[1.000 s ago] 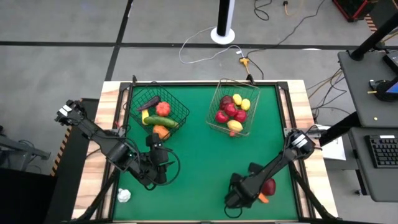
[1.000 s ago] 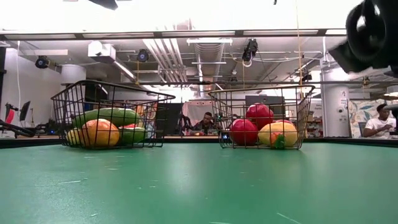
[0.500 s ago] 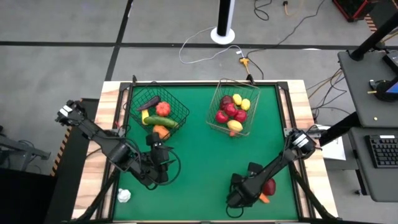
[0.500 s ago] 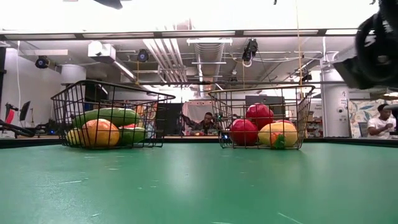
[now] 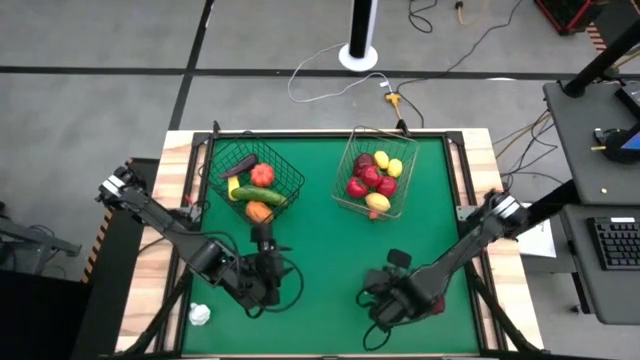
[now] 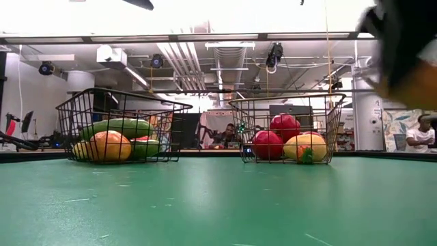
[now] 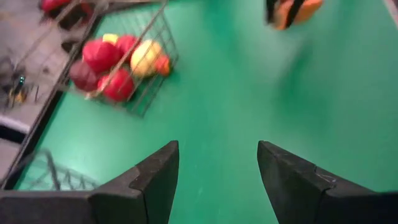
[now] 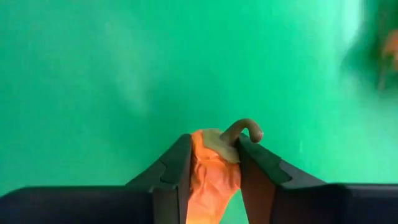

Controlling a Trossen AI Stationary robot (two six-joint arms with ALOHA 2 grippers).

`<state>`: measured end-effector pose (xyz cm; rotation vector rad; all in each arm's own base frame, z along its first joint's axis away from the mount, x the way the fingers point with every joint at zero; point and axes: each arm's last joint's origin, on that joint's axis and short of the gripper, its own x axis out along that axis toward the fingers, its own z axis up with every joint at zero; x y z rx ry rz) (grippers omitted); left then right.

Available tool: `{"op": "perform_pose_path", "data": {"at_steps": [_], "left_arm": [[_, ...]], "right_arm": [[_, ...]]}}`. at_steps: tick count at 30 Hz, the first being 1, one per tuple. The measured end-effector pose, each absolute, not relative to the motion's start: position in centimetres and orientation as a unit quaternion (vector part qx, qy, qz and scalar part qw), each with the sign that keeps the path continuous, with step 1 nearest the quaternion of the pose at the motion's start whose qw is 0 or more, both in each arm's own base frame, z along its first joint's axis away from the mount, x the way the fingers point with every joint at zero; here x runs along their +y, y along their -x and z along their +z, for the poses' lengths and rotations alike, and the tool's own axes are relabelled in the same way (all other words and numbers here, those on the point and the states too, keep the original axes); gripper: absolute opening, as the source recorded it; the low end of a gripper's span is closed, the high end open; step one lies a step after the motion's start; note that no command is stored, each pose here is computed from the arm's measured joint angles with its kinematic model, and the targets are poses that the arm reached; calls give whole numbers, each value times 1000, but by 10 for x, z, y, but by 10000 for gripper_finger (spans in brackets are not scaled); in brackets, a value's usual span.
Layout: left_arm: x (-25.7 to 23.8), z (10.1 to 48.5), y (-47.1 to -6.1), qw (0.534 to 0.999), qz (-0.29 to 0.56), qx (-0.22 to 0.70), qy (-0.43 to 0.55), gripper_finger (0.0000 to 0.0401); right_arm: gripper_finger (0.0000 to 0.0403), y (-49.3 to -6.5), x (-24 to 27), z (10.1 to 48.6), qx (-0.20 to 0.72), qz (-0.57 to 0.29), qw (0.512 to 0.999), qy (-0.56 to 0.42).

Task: Sort produce into baskets
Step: Put the orange chili pepper into the black wire basket

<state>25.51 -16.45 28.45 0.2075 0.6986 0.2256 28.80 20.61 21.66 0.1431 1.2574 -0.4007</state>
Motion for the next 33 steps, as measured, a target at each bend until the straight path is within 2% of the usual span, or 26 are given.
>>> {"op": "perform_pose_path", "data": {"at_steps": [3,6,9,13,17,23,30,33], "left_arm": [[-168,282,-259,938,81,315,-117,201],[-171,277,-264,957,16,271,-106,201],[-172,271,-267,974,-48,208,-75,200],[-166,259,-270,987,-82,132,-32,201],[-158,253,-272,991,-98,90,-6,201],[-156,254,-272,989,-136,64,1,201],[-156,254,-275,990,-135,48,-7,200],[-156,254,-276,990,-133,48,-8,183]], "right_arm": [[98,-293,205,243,478,-175,859,-49],[98,-299,209,266,358,-166,919,1],[97,-311,215,281,255,-159,952,50],[97,-332,221,292,144,-115,978,98],[97,-340,220,299,58,-94,985,136],[98,-347,212,307,-7,-44,985,167],[98,-363,197,305,-35,-22,981,192],[103,-366,193,304,-35,-22,981,191]]}}
